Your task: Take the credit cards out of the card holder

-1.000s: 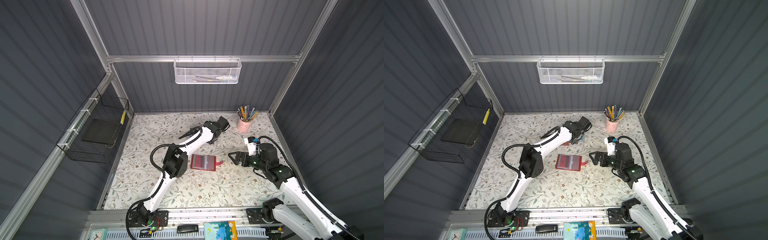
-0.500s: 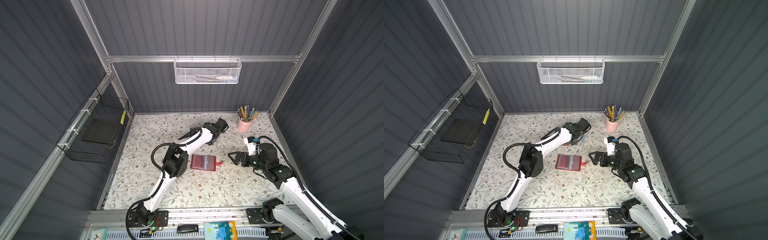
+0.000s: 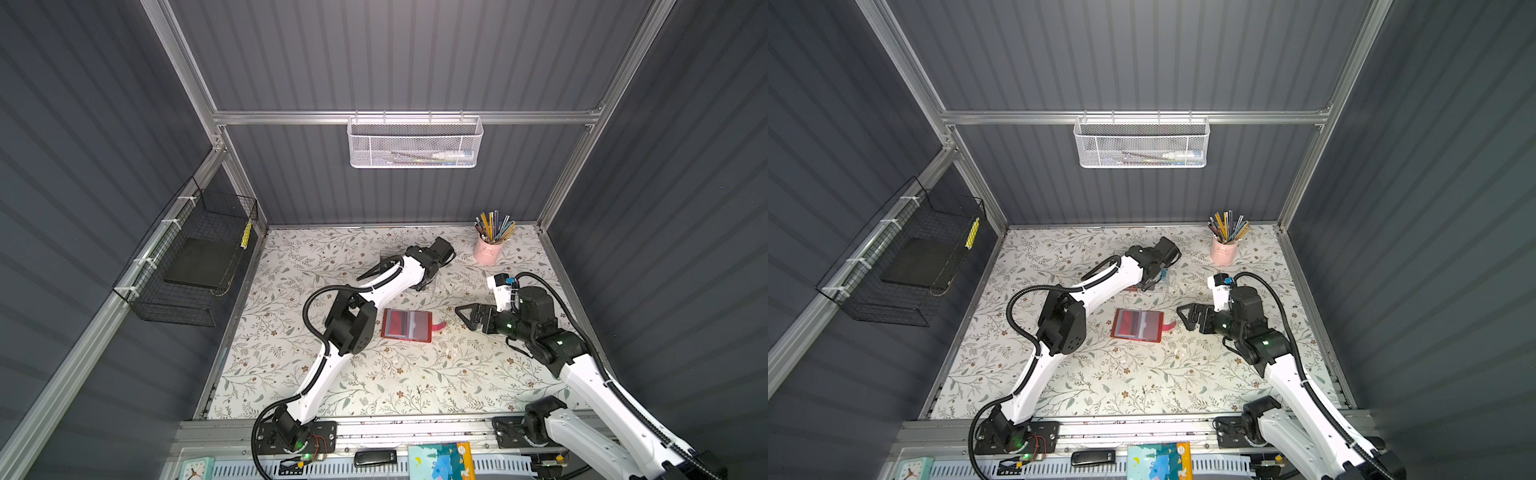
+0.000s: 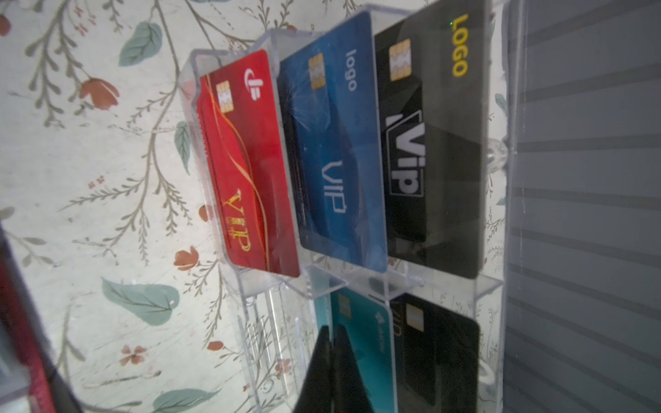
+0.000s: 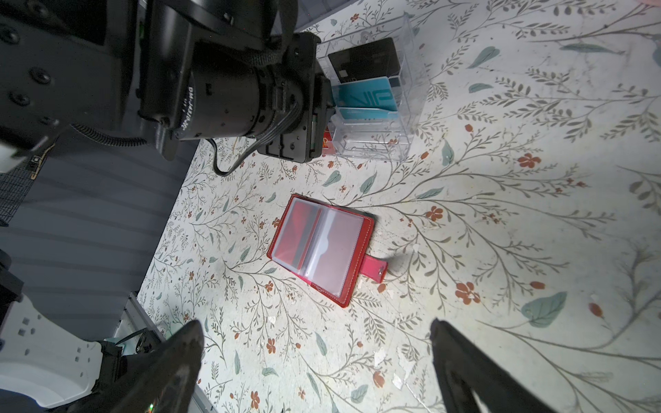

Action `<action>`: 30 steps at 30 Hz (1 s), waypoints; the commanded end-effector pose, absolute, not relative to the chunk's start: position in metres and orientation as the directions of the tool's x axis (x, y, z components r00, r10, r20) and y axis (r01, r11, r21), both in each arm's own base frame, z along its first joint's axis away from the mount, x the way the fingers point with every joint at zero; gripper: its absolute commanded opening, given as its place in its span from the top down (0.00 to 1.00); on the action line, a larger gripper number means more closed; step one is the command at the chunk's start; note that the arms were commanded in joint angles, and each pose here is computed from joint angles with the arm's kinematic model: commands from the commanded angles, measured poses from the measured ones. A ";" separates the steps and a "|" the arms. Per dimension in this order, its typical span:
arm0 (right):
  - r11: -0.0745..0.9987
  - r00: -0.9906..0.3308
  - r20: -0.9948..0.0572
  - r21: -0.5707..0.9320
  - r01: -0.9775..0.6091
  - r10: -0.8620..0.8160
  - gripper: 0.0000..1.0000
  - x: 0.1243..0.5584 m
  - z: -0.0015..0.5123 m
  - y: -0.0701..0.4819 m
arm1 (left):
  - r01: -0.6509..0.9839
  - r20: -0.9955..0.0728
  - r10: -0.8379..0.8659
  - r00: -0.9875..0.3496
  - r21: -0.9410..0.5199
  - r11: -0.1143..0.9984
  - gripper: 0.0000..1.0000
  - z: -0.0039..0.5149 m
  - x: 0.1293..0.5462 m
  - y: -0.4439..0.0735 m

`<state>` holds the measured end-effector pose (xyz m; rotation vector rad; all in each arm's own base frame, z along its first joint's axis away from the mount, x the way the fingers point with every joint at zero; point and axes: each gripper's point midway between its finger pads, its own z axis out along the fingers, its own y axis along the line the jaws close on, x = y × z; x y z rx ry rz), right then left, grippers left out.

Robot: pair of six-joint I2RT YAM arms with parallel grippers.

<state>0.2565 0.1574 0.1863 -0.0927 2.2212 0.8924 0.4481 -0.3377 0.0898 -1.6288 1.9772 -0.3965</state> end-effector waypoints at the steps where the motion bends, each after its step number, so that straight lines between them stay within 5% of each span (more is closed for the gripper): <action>1: 0.750 -0.740 -0.648 0.579 -0.320 0.184 0.01 0.253 0.182 0.160 | -0.824 -0.090 -0.991 0.098 -0.566 -0.030 0.98 0.079 0.447 -0.332; 30: 0.741 -0.735 -0.653 0.583 -0.334 0.182 0.01 0.251 0.185 0.161 | -0.763 -0.142 -0.987 0.080 -0.646 0.031 0.82 0.114 0.454 -0.325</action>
